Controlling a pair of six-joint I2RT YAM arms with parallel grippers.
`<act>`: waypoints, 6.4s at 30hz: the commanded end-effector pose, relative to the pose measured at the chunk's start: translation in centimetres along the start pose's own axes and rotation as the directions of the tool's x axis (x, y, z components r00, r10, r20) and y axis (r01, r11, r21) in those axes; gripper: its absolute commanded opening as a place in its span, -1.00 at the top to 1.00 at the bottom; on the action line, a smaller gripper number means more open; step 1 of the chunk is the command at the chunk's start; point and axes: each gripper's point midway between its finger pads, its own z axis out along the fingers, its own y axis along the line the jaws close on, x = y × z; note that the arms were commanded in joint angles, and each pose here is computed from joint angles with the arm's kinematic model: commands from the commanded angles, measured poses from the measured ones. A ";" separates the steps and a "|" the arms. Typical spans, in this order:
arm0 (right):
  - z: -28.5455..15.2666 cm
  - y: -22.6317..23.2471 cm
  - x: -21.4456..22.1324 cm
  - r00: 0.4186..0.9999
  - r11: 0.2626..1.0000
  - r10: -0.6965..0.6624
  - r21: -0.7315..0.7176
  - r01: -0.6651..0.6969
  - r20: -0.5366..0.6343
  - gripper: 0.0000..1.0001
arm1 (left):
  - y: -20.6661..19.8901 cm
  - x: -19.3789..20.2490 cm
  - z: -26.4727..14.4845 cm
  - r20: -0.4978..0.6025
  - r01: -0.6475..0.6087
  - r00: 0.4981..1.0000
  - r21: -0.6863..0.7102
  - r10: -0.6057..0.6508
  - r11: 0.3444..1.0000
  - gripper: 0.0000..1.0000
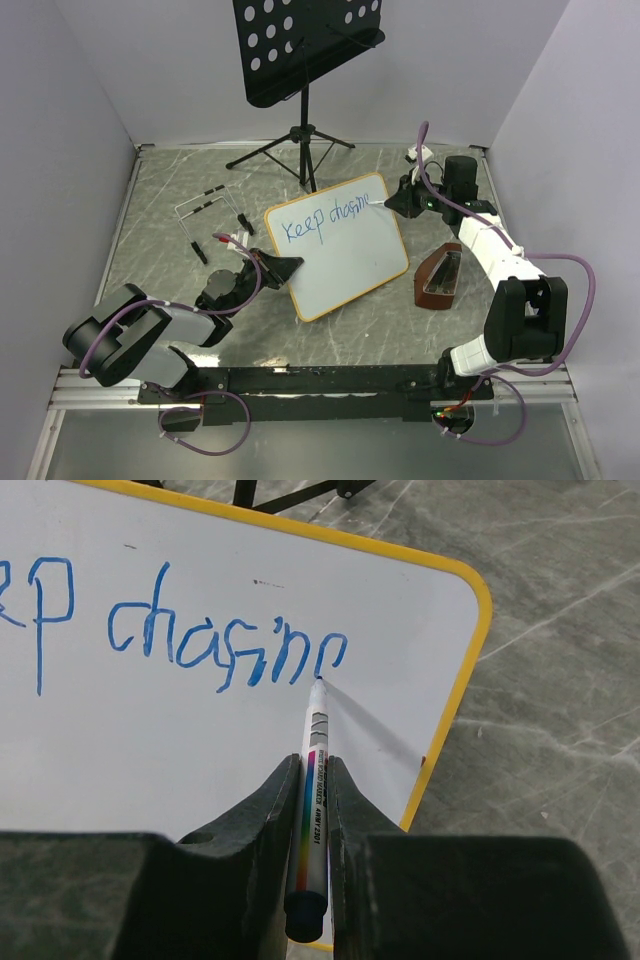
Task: Write a sentence on the whiteboard
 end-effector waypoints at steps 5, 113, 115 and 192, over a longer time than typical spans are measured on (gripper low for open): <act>-0.5 -1.0 -2.9 0.997 0.998 -0.040 0.044 0.037 0.059 1.00 | -0.9 -0.1 -0.2 0.002 -0.102 0.995 0.060 0.103 0.993 0.98; -7.7 18.2 0.4 0.969 0.863 -0.170 -0.447 0.234 0.179 1.00 | -1.7 -0.9 -0.7 0.017 -0.053 0.999 0.067 0.052 0.996 0.98; -7.6 18.0 0.5 0.970 0.866 -0.170 -0.442 0.232 0.177 1.00 | -1.6 -0.7 -0.8 0.015 -0.048 0.999 0.066 0.047 0.997 0.98; 0.8 15.6 3.0 0.963 0.952 -0.269 -0.160 0.261 -0.028 1.00 | -2.6 -1.1 0.0 0.015 0.066 0.998 0.060 -0.067 0.996 0.98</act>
